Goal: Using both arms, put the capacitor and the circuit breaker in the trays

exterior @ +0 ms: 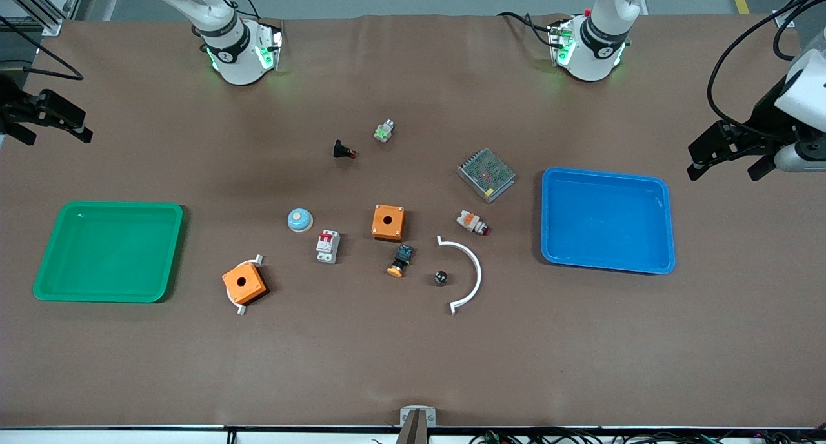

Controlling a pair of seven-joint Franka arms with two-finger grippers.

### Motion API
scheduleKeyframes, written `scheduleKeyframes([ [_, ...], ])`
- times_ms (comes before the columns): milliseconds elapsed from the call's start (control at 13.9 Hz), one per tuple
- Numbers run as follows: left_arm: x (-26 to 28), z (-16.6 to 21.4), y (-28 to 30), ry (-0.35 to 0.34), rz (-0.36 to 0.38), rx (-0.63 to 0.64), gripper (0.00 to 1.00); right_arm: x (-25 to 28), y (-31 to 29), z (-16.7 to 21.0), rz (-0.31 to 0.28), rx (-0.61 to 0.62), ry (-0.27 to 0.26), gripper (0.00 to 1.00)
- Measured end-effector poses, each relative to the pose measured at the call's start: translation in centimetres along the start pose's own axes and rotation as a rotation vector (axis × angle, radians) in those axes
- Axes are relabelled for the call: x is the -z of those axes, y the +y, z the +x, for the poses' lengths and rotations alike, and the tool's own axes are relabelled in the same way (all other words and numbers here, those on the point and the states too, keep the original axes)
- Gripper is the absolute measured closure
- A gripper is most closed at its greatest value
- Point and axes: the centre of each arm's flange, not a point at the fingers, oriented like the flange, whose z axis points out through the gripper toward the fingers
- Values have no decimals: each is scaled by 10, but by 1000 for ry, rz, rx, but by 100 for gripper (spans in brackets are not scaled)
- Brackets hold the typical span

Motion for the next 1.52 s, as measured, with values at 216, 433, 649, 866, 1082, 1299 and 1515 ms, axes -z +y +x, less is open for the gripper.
scheduleKeyframes([
  [216, -1, 0, 0, -2, 0, 0, 0, 0, -1, 0, 0, 2, 0, 0],
  [433, -1, 0, 0, -4, 0, 0, 0, -2, -5, 1, 0, 8, -4, 0],
  [649, -36, 5, 15, -71, -2, -23, 0, -16, -26, 9, -2, -6, -28, 0],
  [866, -109, 13, 66, -180, -62, -64, 0, -55, -84, 32, -11, -88, -42, 0],
  [1082, -181, 19, 134, -195, -88, -119, 0, -111, -153, 57, -24, -146, -41, 0],
  [1299, -241, 15, 212, -174, -106, -126, 0, -165, -210, 70, -36, -185, -41, 0],
  [1515, -307, 4, 276, -126, -130, -124, 0, -223, -244, 82, -43, -171, -35, 0],
])
